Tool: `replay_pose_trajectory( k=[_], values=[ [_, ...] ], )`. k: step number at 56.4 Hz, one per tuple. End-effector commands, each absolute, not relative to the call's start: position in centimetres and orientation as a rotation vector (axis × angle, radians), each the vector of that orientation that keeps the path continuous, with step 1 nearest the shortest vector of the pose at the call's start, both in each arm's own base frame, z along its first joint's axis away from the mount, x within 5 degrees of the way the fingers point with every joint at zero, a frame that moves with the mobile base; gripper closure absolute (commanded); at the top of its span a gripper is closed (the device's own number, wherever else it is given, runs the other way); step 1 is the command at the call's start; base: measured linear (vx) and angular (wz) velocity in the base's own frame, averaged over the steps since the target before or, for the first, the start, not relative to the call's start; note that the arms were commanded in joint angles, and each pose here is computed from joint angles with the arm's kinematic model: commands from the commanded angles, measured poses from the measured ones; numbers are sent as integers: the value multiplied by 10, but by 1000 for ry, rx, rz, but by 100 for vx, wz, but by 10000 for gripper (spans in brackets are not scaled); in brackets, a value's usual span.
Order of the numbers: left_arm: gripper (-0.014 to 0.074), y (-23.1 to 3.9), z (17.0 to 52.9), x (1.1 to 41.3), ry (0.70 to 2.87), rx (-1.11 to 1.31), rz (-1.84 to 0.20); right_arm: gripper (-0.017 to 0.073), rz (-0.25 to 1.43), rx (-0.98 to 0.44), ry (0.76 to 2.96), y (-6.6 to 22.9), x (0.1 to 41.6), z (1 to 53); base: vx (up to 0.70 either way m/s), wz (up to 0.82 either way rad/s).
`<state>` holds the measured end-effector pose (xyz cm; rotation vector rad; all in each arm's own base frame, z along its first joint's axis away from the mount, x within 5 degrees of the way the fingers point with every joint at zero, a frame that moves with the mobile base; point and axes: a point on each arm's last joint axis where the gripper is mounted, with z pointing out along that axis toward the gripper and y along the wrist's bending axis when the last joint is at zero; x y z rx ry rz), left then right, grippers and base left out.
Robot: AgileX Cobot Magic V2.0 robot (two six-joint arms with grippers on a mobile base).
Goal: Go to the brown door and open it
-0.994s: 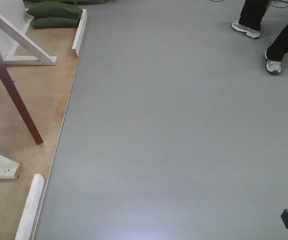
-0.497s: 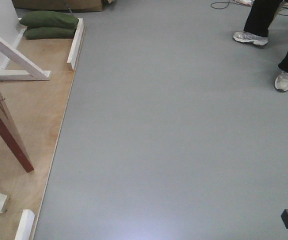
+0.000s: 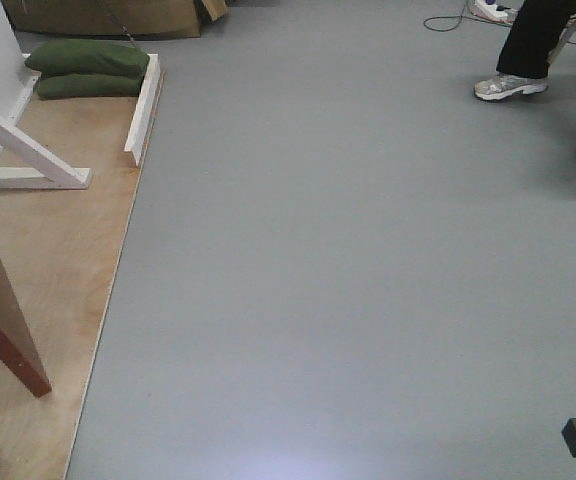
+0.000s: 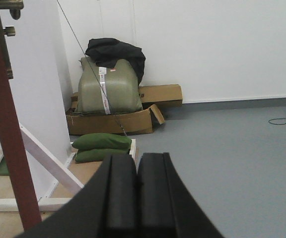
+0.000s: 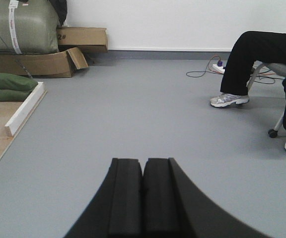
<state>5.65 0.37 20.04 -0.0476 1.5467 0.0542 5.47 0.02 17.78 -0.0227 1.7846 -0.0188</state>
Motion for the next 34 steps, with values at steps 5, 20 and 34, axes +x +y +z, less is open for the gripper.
replay_pose_trajectory(
  k=[5,20,34],
  values=[
    [600,3,217,53,1430,-49,46,559,-29,-31,1694,0,55,184,26,0],
    [600,3,217,53,1430,-49,46,559,-29,-31,1694,0,55,184,25,1],
    [600,3,217,53,1430,-49,46,559,-29,-31,1694,0,55,184,24,1]
  ],
)
